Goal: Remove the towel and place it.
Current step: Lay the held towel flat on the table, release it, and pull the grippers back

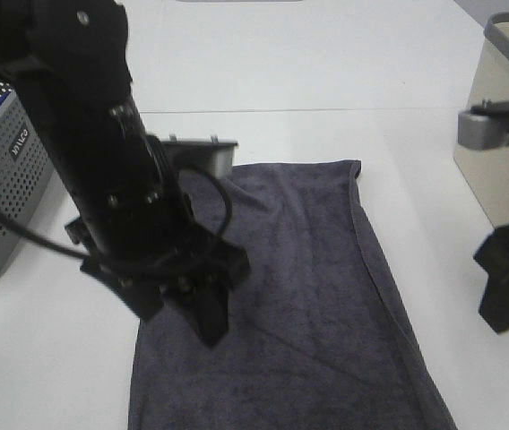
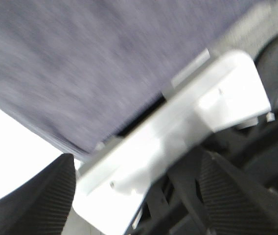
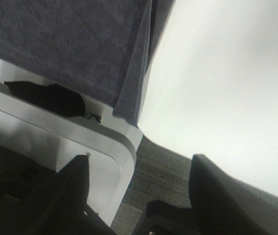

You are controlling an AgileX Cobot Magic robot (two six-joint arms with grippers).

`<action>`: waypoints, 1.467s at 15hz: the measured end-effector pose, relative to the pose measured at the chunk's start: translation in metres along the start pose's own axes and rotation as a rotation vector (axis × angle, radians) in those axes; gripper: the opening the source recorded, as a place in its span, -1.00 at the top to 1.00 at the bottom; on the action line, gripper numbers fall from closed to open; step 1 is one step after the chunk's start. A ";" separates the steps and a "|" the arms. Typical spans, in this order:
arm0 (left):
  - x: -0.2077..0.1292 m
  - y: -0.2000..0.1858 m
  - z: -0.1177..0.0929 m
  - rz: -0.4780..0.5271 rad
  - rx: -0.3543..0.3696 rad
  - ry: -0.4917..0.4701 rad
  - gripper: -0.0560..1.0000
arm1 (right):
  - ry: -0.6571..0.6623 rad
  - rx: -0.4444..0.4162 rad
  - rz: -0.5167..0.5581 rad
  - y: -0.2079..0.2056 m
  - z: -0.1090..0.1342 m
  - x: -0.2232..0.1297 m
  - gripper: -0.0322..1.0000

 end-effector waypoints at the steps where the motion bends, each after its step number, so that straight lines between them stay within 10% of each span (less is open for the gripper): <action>1: 0.021 -0.018 0.015 -0.069 0.006 -0.032 -0.38 | 0.012 0.001 -0.022 -0.007 -0.003 0.015 -0.22; 12: 0.185 -0.076 0.163 -0.428 0.063 -0.246 -0.38 | 0.118 0.066 -0.200 -0.016 -0.086 0.213 -0.22; 22: 0.253 -0.016 0.209 -0.415 0.050 -0.305 -0.40 | 0.230 0.109 -0.201 0.073 -0.153 0.280 -0.22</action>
Point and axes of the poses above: a point on each arm's last joint axis where the gripper is mounted, y pointing out along that axis toward the gripper, z along the wrist's bending axis when the last joint is at zero, x = y × z, the point moved 9 cm from there along y, pointing out along that axis toward the gripper, and after that the axes turned 9 degrees about -y, right-handed, at the moved point
